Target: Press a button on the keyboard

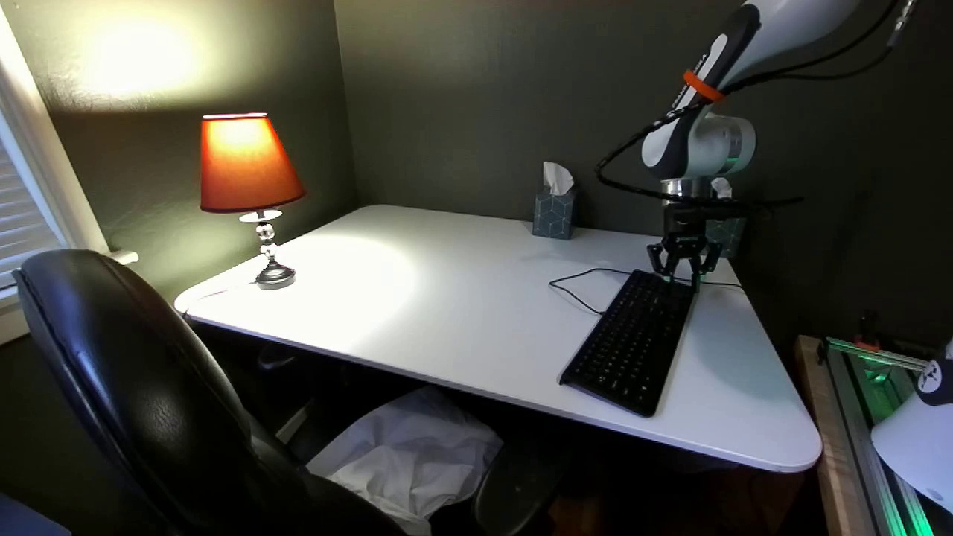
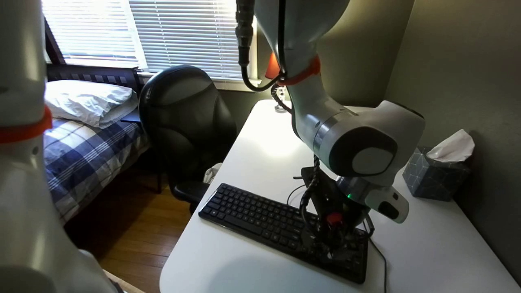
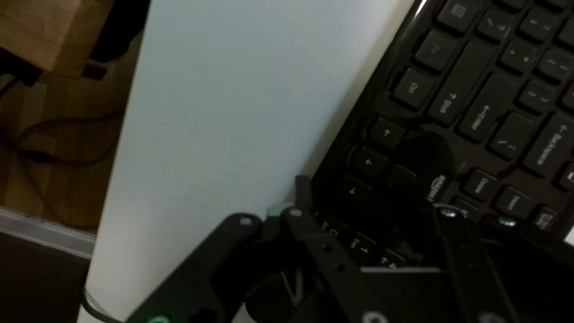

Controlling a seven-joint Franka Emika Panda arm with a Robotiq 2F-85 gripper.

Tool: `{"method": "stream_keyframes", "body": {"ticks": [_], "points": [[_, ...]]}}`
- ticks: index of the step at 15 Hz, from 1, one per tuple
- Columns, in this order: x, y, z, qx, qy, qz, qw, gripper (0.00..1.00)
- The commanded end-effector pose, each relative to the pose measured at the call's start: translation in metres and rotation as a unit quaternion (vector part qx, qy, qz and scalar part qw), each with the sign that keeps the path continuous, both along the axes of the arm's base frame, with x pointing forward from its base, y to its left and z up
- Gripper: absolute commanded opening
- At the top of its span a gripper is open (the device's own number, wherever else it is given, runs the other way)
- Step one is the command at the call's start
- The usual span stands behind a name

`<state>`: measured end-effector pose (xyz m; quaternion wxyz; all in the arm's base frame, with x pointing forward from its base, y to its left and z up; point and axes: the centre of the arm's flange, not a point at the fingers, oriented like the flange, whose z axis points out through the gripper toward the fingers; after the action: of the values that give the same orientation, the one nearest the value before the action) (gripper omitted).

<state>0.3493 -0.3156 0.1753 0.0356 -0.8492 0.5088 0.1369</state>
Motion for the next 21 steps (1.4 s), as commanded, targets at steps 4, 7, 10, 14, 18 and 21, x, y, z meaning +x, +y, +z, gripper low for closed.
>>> {"method": "stream_keyframes", "body": {"ticks": [4, 7, 10, 14, 18, 21], "points": [[-0.016, 0.01, 0.033, 0.012, -0.022, 0.025, 0.9994, 1.0], [-0.02, 0.017, 0.047, 0.01, -0.034, 0.043, 0.9985, 1.0], [-0.024, 0.024, 0.061, 0.002, -0.04, 0.064, 0.9971, 1.0], [-0.033, 0.035, 0.08, -0.019, -0.051, 0.093, 0.9942, 1.0], [-0.043, 0.046, 0.097, -0.044, -0.064, 0.125, 0.9891, 1.0], [-0.051, 0.055, 0.109, -0.059, -0.074, 0.153, 0.9837, 1.0]]}}
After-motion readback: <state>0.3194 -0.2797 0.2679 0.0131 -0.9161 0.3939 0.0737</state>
